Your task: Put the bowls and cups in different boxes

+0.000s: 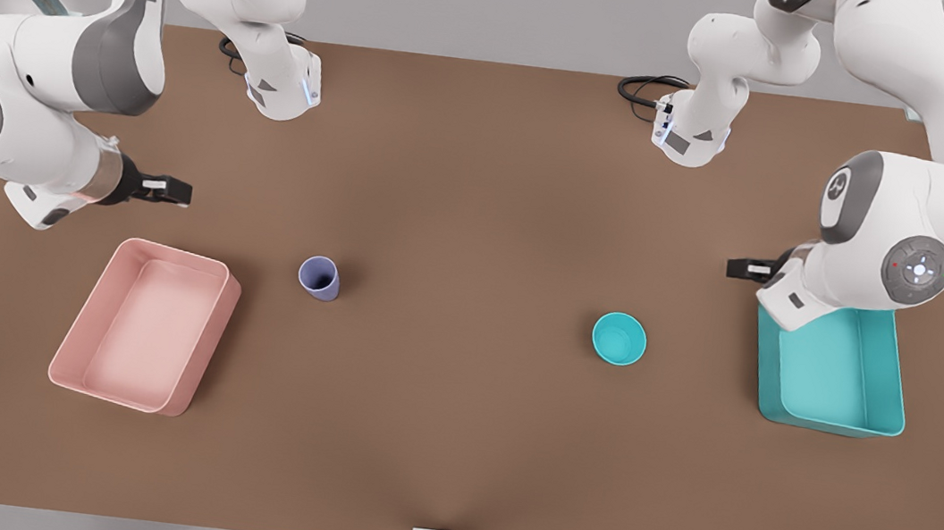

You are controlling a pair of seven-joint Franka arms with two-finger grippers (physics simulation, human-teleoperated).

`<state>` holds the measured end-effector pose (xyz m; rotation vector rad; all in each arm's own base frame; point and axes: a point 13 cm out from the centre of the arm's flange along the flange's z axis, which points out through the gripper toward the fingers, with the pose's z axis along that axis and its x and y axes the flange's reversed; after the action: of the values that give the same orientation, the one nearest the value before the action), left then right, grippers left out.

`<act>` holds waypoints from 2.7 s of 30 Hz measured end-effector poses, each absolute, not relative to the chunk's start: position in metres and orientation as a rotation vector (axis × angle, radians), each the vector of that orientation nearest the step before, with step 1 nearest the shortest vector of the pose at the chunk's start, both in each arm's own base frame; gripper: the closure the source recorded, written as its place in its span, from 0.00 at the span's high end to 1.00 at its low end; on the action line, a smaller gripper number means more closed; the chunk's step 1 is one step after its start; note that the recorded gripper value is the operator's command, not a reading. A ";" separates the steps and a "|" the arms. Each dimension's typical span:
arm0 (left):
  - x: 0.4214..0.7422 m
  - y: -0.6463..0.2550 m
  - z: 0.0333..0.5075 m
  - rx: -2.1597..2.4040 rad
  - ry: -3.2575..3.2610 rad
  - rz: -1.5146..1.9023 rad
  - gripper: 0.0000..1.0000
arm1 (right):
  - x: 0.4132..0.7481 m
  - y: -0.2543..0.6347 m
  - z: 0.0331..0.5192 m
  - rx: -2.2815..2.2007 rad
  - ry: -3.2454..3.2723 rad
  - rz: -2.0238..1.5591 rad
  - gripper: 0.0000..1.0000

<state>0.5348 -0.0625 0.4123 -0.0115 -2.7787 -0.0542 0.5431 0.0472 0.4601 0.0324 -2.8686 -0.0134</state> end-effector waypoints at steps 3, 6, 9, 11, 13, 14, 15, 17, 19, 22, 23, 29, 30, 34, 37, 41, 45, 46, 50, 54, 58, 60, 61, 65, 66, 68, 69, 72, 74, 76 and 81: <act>0.539 -0.069 0.396 -0.029 -2.761 -0.067 1.00 | 0.549 0.051 0.461 0.028 -2.885 -0.020 1.00; 0.556 -0.118 0.292 -0.167 -2.673 -0.194 1.00 | 0.568 0.119 0.411 0.154 -2.840 -0.032 1.00; 0.560 -0.163 0.199 -0.247 -2.679 -0.212 1.00 | 0.567 0.191 0.328 0.255 -2.749 -0.024 1.00; 0.561 -0.152 0.147 -0.114 -2.688 -0.039 1.00 | 0.561 0.192 0.285 0.219 -2.722 -0.023 1.00; 0.556 -0.157 0.110 -0.029 -2.705 0.087 1.00 | 0.551 0.174 0.261 0.154 -2.723 -0.026 1.00; 0.553 -0.158 0.096 -0.003 -2.715 0.126 1.00 | 0.549 0.164 0.251 0.121 -2.727 -0.031 1.00; 0.552 -0.159 0.084 0.014 -2.728 0.154 1.00 | 0.545 0.159 0.236 0.098 -2.729 -0.033 1.00; 0.556 -0.161 0.072 0.029 -2.765 0.195 1.00 | 0.533 0.155 0.212 0.074 -2.749 -0.033 1.00; 0.568 -0.156 0.070 0.036 -2.809 0.225 1.00 | 0.518 0.155 0.189 0.064 -2.784 -0.032 1.00; 0.578 -0.153 0.068 0.022 -2.852 0.248 0.59 | 0.511 0.155 0.155 0.042 -2.827 -0.038 1.00; 0.578 -0.153 0.065 0.015 -2.858 0.251 0.49 | 0.511 0.155 0.147 0.036 -2.841 -0.040 1.00; 0.588 -0.150 0.064 -0.021 -2.894 0.268 0.21 | 0.519 0.160 0.114 0.006 -2.889 -0.059 1.00; 0.590 -0.150 0.068 -0.028 -2.901 0.272 0.21 | 0.521 0.161 0.112 0.003 -2.895 -0.062 1.00; 0.612 -0.121 0.146 -0.038 -2.978 0.253 0.21 | 0.520 0.165 0.106 0.000 -2.907 -0.068 1.00; 0.621 0.003 0.222 0.145 -3.019 0.177 0.21 | 0.512 0.167 0.099 0.005 -2.898 -0.066 1.00; 0.596 0.165 0.257 0.400 -2.971 0.092 0.21 | 0.504 0.166 0.090 0.005 -2.884 -0.062 0.73; 0.563 0.218 0.251 0.410 -2.898 0.049 0.21 | 0.505 0.175 0.095 0.025 -2.891 -0.095 0.21; 0.558 0.224 0.241 0.400 -2.879 0.044 0.21 | 0.506 0.178 0.096 0.032 -2.892 -0.106 0.21; 0.544 0.270 0.183 0.402 -2.821 0.040 0.21 | 0.507 0.188 0.099 0.081 -2.894 -0.099 0.21; 0.538 0.288 0.120 0.348 -2.806 0.046 0.21 | 0.570 0.192 0.186 0.088 -3.027 -0.149 0.21; 0.542 0.293 0.093 0.284 -2.829 0.041 0.21 | 0.648 0.137 0.291 0.040 -3.159 -0.150 0.21; 0.546 0.294 0.089 0.254 -2.843 0.041 0.80 | 0.679 0.071 0.313 -0.009 -3.181 -0.092 0.21; 0.548 0.293 0.089 0.241 -2.852 0.046 1.00 | 0.686 0.034 0.315 -0.038 -3.172 -0.056 0.21; 0.591 0.299 0.171 0.184 -2.949 0.058 1.00 | 0.697 -0.098 0.297 -0.094 -3.103 0.108 0.21; 0.618 0.294 0.220 0.140 -2.991 0.025 1.00 | 0.694 -0.128 0.284 -0.105 -3.072 0.136 0.21; 0.668 0.210 0.327 -0.073 -3.045 -0.051 1.00 | 0.683 -0.155 0.244 -0.073 -2.994 0.143 0.21; 0.676 0.144 0.367 -0.209 -3.044 -0.070 1.00 | 0.678 -0.159 0.223 -0.046 -2.956 0.131 0.21; 0.652 0.006 0.426 -0.471 -2.969 -0.072 1.00 | 0.667 -0.151 0.183 0.043 -2.886 0.083 0.21; 0.627 -0.045 0.438 -0.551 -2.905 -0.037 1.00 | 0.665 -0.144 0.161 0.095 -2.862 0.054 0.21; 0.572 -0.057 0.426 -0.545 -2.823 -0.021 1.00 | 0.664 -0.137 0.138 0.137 -2.846 0.017 0.21; 0.550 -0.071 0.446 -0.470 -2.870 -0.043 1.00 | 0.665 -0.126 0.111 0.205 -2.843 -0.057 0.21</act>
<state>0.5502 -0.0714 0.4457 -0.4704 -2.8699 -0.0432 0.6652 -0.1256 0.1106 0.2049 -2.8428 -0.0569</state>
